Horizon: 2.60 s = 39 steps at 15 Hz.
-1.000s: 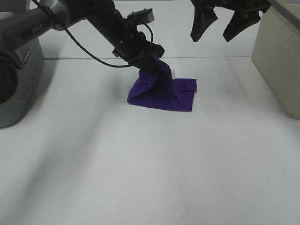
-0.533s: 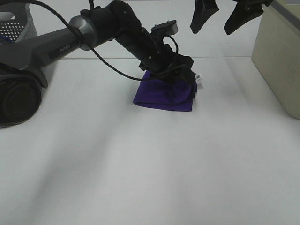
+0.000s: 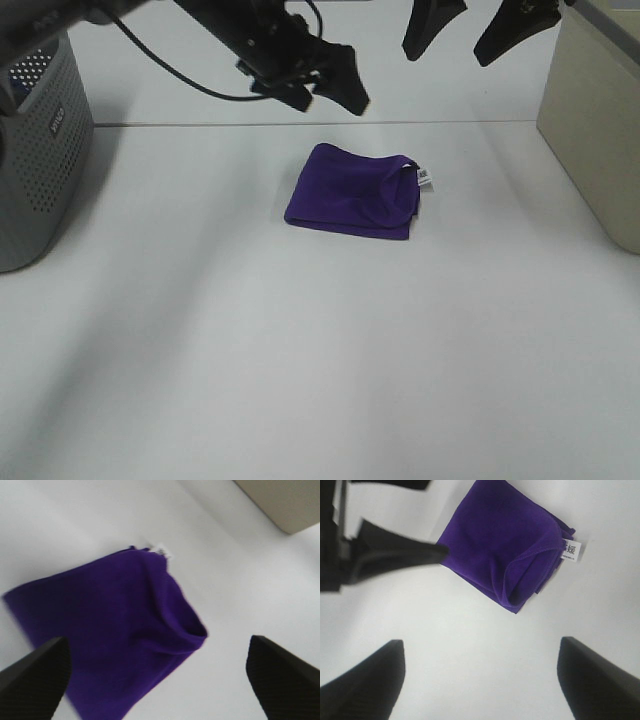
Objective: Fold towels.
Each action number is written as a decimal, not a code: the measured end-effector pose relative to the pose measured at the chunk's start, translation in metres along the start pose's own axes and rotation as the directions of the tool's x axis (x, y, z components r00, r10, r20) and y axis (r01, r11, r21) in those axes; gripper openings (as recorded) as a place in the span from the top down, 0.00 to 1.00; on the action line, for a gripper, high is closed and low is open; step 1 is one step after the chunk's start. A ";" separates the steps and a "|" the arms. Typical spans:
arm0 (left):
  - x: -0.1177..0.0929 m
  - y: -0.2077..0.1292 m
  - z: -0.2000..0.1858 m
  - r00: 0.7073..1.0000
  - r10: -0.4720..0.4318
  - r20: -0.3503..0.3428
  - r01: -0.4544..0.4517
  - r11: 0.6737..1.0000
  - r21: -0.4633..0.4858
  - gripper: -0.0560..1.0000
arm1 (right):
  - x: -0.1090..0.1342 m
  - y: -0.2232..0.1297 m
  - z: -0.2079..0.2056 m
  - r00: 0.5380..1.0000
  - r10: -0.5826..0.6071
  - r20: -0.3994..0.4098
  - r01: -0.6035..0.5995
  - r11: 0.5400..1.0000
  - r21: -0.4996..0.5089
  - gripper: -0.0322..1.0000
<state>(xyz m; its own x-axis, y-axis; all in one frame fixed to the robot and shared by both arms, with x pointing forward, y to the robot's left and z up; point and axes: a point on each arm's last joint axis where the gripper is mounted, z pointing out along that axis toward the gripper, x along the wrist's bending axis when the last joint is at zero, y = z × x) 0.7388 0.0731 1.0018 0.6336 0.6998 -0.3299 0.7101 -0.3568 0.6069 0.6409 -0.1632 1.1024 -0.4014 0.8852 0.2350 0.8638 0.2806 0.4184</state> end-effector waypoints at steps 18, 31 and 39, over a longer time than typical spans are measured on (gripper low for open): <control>0.068 -0.009 -0.066 0.953 -0.131 -0.274 0.151 0.987 0.053 0.12 | -0.040 -0.014 0.207 0.832 -0.499 -0.242 0.504 0.862 -0.045 0.21; 0.072 -0.014 -0.058 0.956 -0.110 -0.271 0.135 0.988 0.077 0.12 | -0.099 -0.020 0.199 0.912 -0.394 -0.116 0.401 0.915 0.052 0.21; 0.075 -0.012 -0.065 0.935 -0.113 -0.337 0.146 0.987 0.074 0.12 | -0.060 0.032 0.062 0.953 -0.303 -0.032 0.297 0.948 -0.116 0.21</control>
<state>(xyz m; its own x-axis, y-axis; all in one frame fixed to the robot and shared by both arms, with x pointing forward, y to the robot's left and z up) 0.7578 0.1703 1.0171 0.4088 0.9028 -0.1335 0.8156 -0.2958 0.4972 0.7117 -0.1846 1.0468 -0.6535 0.7465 0.1253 0.6641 0.4861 0.5680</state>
